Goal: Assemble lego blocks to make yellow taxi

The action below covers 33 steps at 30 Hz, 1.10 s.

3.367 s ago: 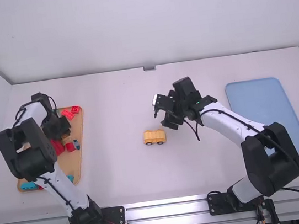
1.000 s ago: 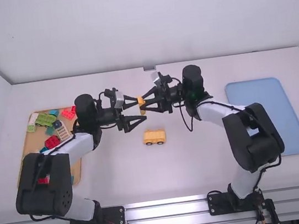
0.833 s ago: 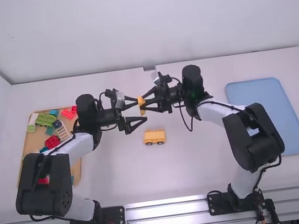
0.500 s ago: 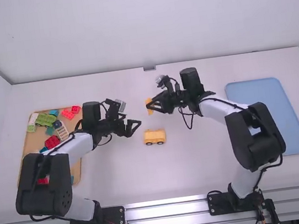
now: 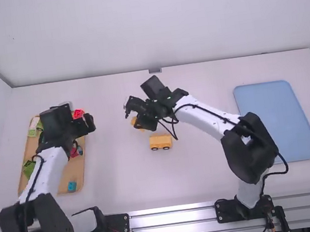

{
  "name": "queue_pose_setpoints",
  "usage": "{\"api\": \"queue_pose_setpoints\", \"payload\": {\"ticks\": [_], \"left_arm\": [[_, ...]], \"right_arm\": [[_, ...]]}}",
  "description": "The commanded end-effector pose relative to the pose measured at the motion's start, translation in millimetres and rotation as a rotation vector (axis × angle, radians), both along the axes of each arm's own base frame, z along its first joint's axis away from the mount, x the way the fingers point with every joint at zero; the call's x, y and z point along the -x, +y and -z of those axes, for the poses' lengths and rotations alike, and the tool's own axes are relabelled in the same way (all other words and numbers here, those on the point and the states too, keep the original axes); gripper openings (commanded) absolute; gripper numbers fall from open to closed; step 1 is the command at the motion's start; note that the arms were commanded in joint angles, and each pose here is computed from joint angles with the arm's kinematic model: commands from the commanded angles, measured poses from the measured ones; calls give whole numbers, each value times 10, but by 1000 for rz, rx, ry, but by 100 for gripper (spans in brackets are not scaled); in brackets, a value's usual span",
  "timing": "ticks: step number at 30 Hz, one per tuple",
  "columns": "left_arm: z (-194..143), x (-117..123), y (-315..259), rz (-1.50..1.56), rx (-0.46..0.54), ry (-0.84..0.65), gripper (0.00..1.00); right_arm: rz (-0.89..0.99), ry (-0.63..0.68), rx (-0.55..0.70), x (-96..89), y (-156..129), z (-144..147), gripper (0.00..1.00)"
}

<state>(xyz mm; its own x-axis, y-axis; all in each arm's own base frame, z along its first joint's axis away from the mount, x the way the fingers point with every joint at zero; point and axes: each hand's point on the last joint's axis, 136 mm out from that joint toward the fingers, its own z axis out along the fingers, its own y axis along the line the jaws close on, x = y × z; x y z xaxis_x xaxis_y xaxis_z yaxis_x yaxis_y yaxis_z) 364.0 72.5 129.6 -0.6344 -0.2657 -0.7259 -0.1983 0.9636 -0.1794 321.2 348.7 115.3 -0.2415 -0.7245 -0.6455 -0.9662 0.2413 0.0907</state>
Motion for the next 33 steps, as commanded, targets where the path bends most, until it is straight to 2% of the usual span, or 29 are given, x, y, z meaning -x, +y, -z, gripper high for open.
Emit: {"api": "queue_pose_setpoints", "payload": {"ticks": [1,4,7,11,13,17,30,33], "left_arm": [[-248,114,156,-51,-48,-66,99],[-442,282,321,-126,-96,-108,99],[-648,462,431,-187,-135,-151,99],[-759,541,460,-205,-146,-178,99],[-809,576,467,-212,-152,-191,99],[-817,592,459,-211,-151,-191,99],[-651,535,447,-199,-133,-141,99],[-658,532,447,-199,-134,-144,99]], "right_arm": [[-25,-42,104,-119,90,261,0],[-95,-1,189,-46,224,483,0],[-196,34,311,118,305,704,0],[-194,-2,422,134,356,888,0],[-225,-15,464,227,407,1016,0],[-241,-40,528,292,417,1175,0],[-210,-51,559,257,415,1310,0],[-210,-53,557,258,422,1312,16]]}}
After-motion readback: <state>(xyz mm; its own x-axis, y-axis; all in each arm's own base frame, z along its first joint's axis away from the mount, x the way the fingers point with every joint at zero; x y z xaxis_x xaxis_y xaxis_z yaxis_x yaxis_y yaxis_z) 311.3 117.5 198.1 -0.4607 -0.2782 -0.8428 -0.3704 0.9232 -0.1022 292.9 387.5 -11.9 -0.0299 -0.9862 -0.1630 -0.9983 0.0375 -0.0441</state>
